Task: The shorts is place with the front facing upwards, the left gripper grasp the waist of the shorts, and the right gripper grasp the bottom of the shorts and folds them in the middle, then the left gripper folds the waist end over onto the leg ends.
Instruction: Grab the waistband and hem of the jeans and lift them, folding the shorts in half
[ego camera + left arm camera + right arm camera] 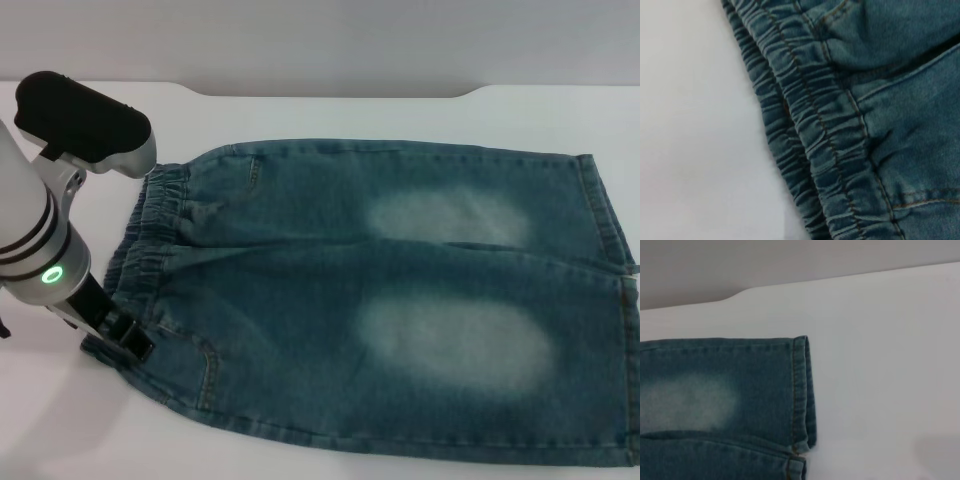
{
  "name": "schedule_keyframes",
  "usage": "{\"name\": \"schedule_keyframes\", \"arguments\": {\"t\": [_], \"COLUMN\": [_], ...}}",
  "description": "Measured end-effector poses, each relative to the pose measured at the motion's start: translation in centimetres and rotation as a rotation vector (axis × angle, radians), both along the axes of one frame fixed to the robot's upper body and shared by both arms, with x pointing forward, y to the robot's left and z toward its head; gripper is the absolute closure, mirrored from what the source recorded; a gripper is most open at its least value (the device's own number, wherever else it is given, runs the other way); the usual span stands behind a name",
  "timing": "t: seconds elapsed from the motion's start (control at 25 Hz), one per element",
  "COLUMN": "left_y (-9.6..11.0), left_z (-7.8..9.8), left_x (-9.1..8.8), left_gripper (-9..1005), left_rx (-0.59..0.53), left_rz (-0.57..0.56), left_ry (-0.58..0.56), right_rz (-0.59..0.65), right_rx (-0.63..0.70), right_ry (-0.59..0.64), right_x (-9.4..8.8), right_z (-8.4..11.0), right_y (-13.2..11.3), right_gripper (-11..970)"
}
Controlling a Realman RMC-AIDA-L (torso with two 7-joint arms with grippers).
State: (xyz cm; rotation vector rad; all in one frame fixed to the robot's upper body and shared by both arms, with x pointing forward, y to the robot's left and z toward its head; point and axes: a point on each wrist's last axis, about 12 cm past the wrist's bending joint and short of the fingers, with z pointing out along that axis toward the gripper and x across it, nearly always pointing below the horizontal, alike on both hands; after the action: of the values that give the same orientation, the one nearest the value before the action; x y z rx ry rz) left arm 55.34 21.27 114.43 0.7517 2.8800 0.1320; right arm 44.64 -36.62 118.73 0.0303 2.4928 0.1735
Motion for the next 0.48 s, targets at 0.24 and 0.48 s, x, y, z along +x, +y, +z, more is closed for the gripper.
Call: {"name": "schedule_keyframes", "arguments": {"t": [0.24, 0.48], "left_y": [-0.01, -0.4], "left_z": [-0.19, -0.15], "left_x": [-0.03, 0.11], "left_gripper": [165, 199], "left_rx": [-0.002, 0.007], "left_rz": [-0.001, -0.024], "left_ry": [0.008, 0.01], "right_rz": [0.013, 0.017], "right_rx": [0.002, 0.002], "right_ry": [0.002, 0.0], "right_x": [0.07, 0.18], "right_z": [-0.05, 0.01], "right_y": [0.3, 0.4], "right_gripper": [379, 379]}}
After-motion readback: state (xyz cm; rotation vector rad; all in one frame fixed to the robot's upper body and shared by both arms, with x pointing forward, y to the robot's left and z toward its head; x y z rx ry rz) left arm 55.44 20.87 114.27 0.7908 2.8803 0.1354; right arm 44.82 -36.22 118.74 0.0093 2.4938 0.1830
